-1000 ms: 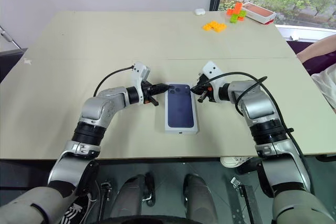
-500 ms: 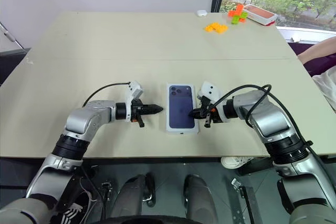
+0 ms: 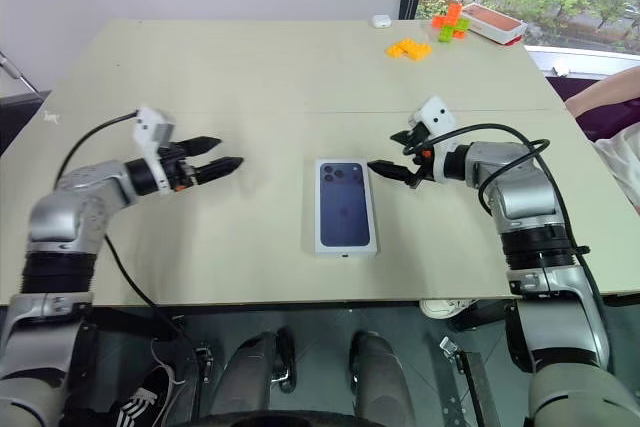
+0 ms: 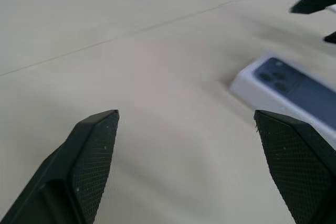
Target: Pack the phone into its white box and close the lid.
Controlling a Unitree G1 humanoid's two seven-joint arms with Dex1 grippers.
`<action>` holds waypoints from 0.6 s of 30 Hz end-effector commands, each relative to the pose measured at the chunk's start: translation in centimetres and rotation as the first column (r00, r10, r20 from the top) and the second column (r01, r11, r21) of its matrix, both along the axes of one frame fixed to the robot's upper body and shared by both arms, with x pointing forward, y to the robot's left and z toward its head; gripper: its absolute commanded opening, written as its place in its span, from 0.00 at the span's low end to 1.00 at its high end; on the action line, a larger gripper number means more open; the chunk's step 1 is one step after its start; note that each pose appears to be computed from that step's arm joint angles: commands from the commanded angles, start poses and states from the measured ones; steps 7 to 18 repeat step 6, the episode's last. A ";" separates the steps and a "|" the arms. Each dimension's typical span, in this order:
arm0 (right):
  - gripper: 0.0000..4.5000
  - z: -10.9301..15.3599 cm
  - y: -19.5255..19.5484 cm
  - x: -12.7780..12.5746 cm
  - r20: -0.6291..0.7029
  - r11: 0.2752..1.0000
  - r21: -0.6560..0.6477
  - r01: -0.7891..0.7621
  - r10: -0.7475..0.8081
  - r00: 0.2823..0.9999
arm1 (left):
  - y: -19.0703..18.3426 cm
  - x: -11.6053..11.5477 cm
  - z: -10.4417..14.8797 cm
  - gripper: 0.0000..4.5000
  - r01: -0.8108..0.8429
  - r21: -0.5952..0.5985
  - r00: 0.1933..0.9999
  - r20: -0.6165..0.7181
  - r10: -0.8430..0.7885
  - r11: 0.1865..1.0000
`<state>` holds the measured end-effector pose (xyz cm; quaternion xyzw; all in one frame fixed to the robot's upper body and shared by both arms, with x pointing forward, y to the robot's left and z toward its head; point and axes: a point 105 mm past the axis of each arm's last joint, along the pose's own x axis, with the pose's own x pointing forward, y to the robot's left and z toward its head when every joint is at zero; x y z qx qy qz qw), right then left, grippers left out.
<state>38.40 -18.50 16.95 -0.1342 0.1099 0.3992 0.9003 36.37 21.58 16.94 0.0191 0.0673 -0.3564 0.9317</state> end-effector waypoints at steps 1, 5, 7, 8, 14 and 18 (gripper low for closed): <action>1.00 2.2 -1.2 -0.2 0.077 1.000 0.018 -0.014 0.013 0.997 | 1.1 -0.8 1.3 0.99 0.002 -0.006 0.998 0.058 -0.002 1.000; 1.00 1.0 -2.4 -2.4 0.035 0.995 -0.021 -0.097 0.098 0.995 | 2.1 -2.5 0.2 0.99 0.013 0.022 1.000 0.019 -0.013 1.000; 1.00 0.6 -2.7 -3.6 0.021 0.988 -0.043 -0.147 0.148 0.989 | 2.2 -3.2 0.0 0.99 0.023 0.023 1.000 0.011 -0.024 0.999; 1.00 0.6 -2.7 -3.6 0.021 0.988 -0.043 -0.147 0.148 0.989 | 2.2 -3.2 0.0 0.99 0.023 0.023 1.000 0.011 -0.024 0.999; 1.00 0.6 -2.7 -3.6 0.021 0.988 -0.043 -0.147 0.148 0.989 | 2.2 -3.2 0.0 0.99 0.023 0.023 1.000 0.011 -0.024 0.999; 1.00 0.6 -2.7 -3.6 0.021 0.988 -0.043 -0.147 0.148 0.989 | 2.2 -3.2 0.0 0.99 0.023 0.023 1.000 0.011 -0.024 0.999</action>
